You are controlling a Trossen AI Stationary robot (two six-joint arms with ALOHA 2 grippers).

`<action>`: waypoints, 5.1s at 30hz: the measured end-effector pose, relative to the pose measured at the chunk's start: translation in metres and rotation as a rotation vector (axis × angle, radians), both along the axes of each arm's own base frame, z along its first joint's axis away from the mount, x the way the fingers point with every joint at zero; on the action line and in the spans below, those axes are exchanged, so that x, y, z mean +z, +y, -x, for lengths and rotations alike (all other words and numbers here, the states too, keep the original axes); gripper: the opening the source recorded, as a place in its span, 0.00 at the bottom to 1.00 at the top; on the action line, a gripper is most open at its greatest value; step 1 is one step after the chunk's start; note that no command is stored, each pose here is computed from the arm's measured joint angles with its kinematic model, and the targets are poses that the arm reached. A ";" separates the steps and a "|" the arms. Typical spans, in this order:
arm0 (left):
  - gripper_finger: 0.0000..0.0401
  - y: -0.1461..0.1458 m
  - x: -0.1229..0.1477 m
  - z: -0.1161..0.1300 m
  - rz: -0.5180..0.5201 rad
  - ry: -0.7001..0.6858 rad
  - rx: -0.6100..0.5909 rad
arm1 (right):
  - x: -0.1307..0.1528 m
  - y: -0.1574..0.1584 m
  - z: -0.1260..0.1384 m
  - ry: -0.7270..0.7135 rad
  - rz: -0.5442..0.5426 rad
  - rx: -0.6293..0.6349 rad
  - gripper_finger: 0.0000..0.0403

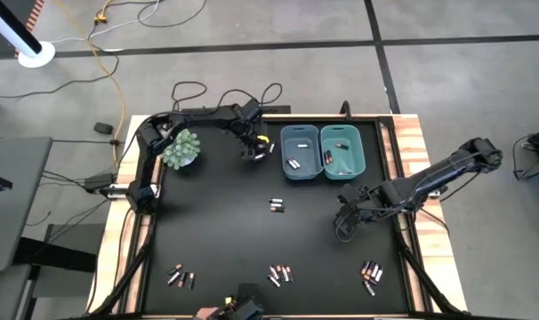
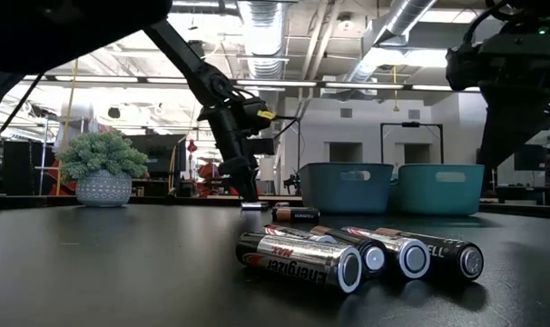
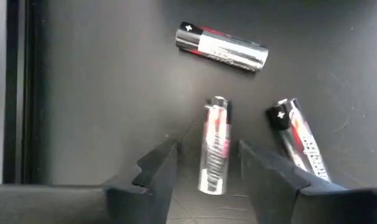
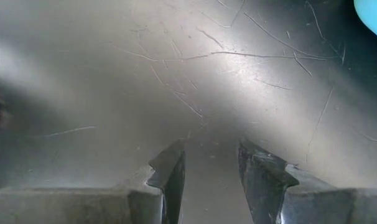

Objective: Sort batteries
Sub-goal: Put the silver battery into the blue bin

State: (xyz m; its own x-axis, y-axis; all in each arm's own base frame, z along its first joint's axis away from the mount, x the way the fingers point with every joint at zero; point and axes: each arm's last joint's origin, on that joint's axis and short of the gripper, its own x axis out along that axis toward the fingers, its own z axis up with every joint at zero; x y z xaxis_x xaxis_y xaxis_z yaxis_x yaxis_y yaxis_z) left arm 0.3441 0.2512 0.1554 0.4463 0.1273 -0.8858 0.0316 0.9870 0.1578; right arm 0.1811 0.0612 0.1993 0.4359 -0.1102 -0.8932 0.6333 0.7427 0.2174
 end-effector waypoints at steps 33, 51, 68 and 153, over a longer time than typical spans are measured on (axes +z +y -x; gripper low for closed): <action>0.02 0.004 0.012 -0.004 -0.040 0.003 0.206 | 0.000 0.000 0.000 0.002 0.001 0.000 0.41; 0.40 -0.013 0.047 -0.011 0.091 0.116 0.333 | 0.000 0.000 0.000 0.005 0.002 0.001 0.41; 0.34 -0.161 0.172 0.076 0.118 -0.171 0.505 | -0.003 0.001 0.008 0.077 0.032 0.024 0.41; 0.35 -0.485 0.033 0.081 0.158 -0.147 -0.039 | -0.002 0.008 0.010 0.061 0.009 0.018 0.41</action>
State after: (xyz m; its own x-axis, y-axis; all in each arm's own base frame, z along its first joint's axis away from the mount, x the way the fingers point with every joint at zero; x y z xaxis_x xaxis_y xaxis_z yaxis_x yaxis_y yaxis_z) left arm 0.2635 -0.2335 0.1879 0.5740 -0.0282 -0.8184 0.0585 0.9983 0.0065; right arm 0.1714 0.0690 0.1970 0.3826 -0.1108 -0.9172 0.6314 0.7561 0.1721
